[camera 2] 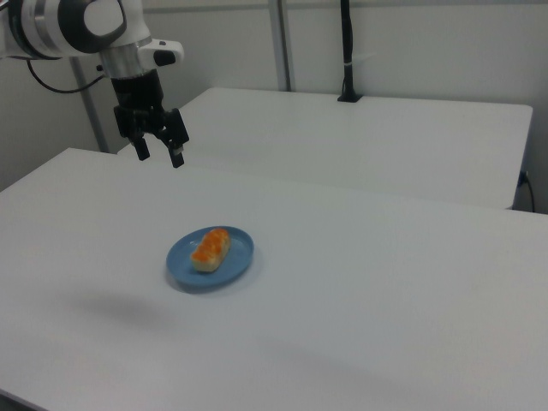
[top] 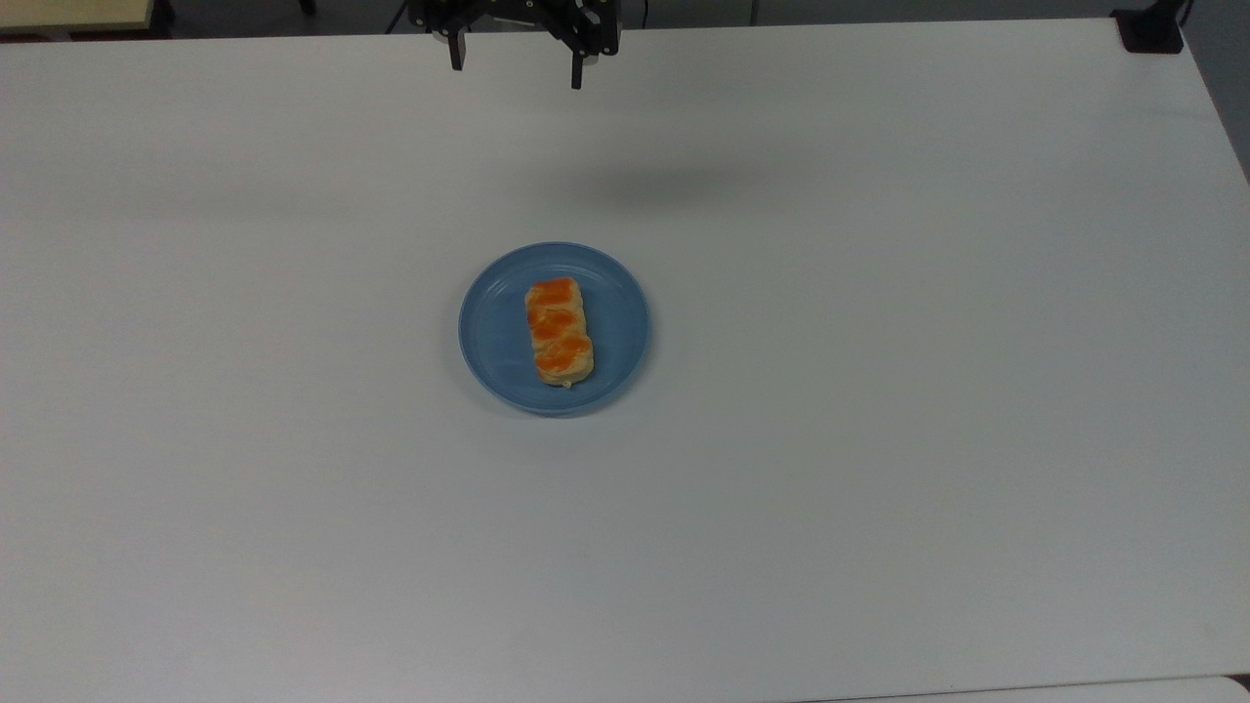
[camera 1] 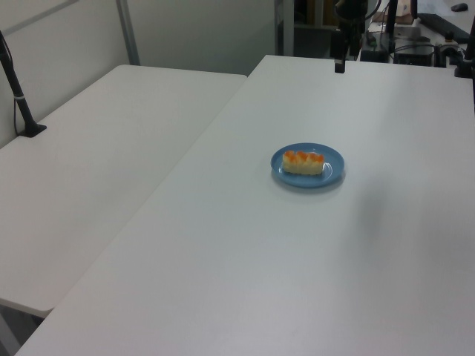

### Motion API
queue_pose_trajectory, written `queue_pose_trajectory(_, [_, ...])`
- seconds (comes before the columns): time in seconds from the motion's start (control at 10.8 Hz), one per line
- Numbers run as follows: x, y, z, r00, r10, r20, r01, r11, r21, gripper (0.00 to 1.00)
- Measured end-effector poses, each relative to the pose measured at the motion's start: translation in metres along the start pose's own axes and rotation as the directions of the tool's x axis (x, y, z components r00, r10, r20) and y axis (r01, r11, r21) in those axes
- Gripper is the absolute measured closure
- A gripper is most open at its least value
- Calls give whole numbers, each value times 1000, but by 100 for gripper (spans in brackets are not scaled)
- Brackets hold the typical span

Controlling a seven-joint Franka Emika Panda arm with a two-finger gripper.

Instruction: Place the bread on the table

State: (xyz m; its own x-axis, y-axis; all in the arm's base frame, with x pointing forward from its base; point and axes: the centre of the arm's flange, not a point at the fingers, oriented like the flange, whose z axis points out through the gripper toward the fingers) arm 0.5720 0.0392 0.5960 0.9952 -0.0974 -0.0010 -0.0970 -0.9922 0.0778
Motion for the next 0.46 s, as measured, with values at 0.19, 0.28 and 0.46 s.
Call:
queue_pose_trajectory(0.19, [0,0,0,1000,0,1,0,1000,0,0])
queue_pose_trajectory(0.28, [0,0,1,1000,0,1,0,1000,0,0])
queue_pose_trajectory(0.46, [0,0,1,1000,0,3,0,1000,0,0])
